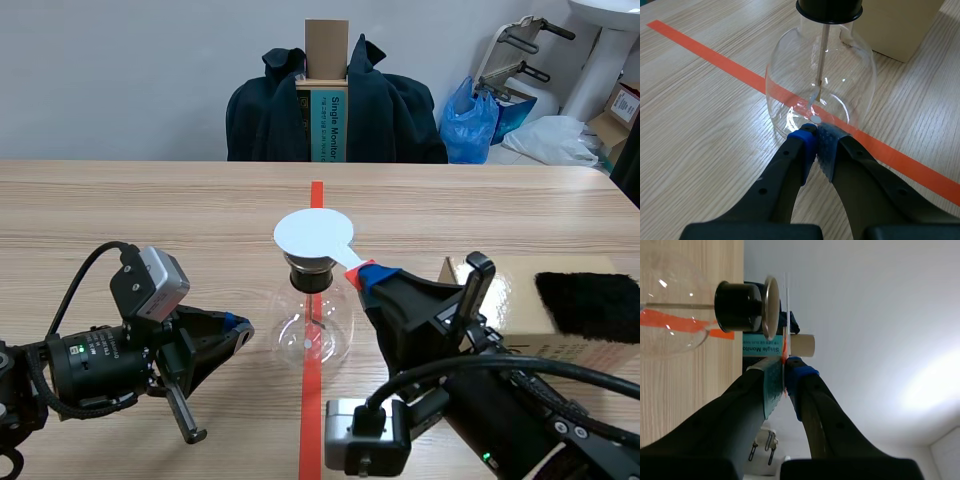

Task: Do the electroscope experiment.
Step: 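Move the plate toward and away from the electroscope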

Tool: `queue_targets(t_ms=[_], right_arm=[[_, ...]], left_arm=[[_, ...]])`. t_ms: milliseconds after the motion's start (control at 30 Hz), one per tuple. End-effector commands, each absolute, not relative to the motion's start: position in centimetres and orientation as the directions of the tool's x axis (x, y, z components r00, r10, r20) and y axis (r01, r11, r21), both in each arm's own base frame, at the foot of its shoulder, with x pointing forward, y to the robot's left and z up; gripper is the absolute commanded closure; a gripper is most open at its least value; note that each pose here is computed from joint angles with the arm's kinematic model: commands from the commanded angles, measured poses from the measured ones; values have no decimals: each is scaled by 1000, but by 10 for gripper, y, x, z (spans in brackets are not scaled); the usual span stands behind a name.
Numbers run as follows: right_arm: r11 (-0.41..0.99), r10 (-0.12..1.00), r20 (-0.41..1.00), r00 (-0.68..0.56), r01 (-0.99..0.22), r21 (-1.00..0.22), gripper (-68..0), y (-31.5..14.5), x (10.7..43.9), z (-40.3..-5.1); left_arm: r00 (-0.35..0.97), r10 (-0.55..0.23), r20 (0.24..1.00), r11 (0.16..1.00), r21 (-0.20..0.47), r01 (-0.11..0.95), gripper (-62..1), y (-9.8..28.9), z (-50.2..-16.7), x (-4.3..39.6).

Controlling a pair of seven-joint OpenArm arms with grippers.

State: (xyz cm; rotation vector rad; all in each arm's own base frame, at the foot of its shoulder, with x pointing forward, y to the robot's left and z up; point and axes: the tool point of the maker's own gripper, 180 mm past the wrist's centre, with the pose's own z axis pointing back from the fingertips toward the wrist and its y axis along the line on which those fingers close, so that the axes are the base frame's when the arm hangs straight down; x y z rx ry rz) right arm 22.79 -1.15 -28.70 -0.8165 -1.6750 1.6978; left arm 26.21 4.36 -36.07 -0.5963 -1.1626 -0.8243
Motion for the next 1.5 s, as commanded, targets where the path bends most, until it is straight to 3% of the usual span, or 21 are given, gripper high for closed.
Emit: queue_targets(t_ms=[0, 500, 633, 800, 1267, 1467], right_arm=[[-9, 801, -23, -598, 26, -1000, -7, -18, 234, -280], [-9, 972, -15, -235, 25, -1000, -7, -83, 265, -279], [-9, 980, -14, -197, 25, -1000, -7, -90, 266, -278], [-9, 967, -15, -254, 25, -1000, -7, -80, 264, -279], [-9, 814, -23, -580, 26, -1000, -7, -21, 236, -280], [-6, 784, -30, -619, 40, -999, -7, -14, 231, -278]], left_arm=[[156, -220, 963, 579, 0, 815, -17, 39, -353, 264], [156, -220, 963, 579, 0, 815, -17, 39, -353, 264], [156, -220, 963, 579, 0, 815, -17, 39, -353, 264], [156, -220, 963, 579, 0, 815, -17, 39, -353, 264], [156, -220, 963, 580, 1, 815, -17, 39, -353, 264], [156, -220, 963, 580, 1, 815, -17, 39, -353, 264]])
